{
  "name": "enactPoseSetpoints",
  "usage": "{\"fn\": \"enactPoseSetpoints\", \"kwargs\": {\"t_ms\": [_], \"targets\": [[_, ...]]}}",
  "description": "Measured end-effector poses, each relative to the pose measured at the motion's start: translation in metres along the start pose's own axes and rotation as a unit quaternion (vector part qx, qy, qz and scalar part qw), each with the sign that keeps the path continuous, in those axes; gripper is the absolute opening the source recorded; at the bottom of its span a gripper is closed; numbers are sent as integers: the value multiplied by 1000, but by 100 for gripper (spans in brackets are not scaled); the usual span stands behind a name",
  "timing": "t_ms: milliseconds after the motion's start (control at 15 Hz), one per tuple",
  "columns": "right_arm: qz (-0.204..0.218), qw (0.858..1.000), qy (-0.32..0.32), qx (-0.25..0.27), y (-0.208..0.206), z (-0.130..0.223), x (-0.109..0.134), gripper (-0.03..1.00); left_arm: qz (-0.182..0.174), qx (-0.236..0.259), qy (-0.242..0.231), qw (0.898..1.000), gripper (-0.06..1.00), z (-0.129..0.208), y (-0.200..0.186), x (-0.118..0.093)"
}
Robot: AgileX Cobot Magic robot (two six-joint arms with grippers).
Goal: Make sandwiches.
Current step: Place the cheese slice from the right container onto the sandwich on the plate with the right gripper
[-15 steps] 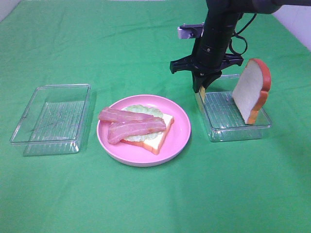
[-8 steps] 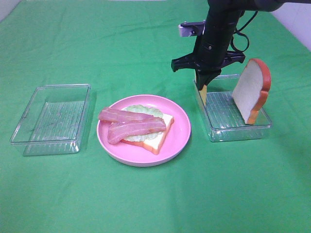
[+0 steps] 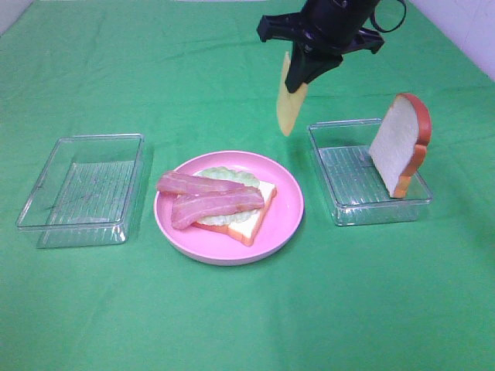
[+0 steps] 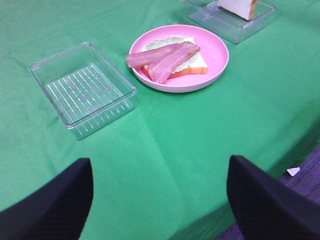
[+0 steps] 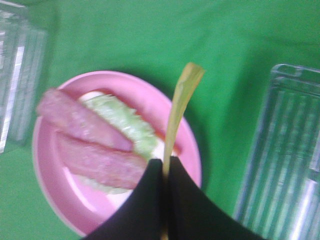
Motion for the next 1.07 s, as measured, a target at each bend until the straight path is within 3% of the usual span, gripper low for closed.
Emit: {"fn": "enactPoseSetpoints", "kwargs": {"t_ms": [133, 400, 667, 800, 867, 1067], "targets": [[-126, 991, -37, 37, 4, 14, 49, 0, 0, 0, 0, 1000, 71, 0, 0, 0], [-156, 982, -61, 91, 45, 37, 83, 0, 0, 0, 0, 1000, 71, 0, 0, 0], [-156, 978, -32, 137, 88, 52, 87, 0, 0, 0, 0, 1000, 71, 0, 0, 0], [-118, 982, -10, 147, 106, 54, 72, 0, 0, 0, 0, 1000, 71, 0, 0, 0], [-74, 987, 5, 144, 112, 53, 57, 0, 0, 0, 0, 1000, 71, 0, 0, 0], [-34, 990, 13, 136, 114, 50, 44, 5, 0, 0, 0, 1000, 71, 0, 0, 0]]}}
Point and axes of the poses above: a point on each arm's last joint axis where the gripper is mounted, y pointing out along that axis toward the gripper, x along the wrist's bending axis when the last joint is at zero, z = x × y, the point moved 8 cm from there along y, pointing out along that axis toward the gripper, and after that the axes turned 10 degrees about y, right-handed, at the moved point
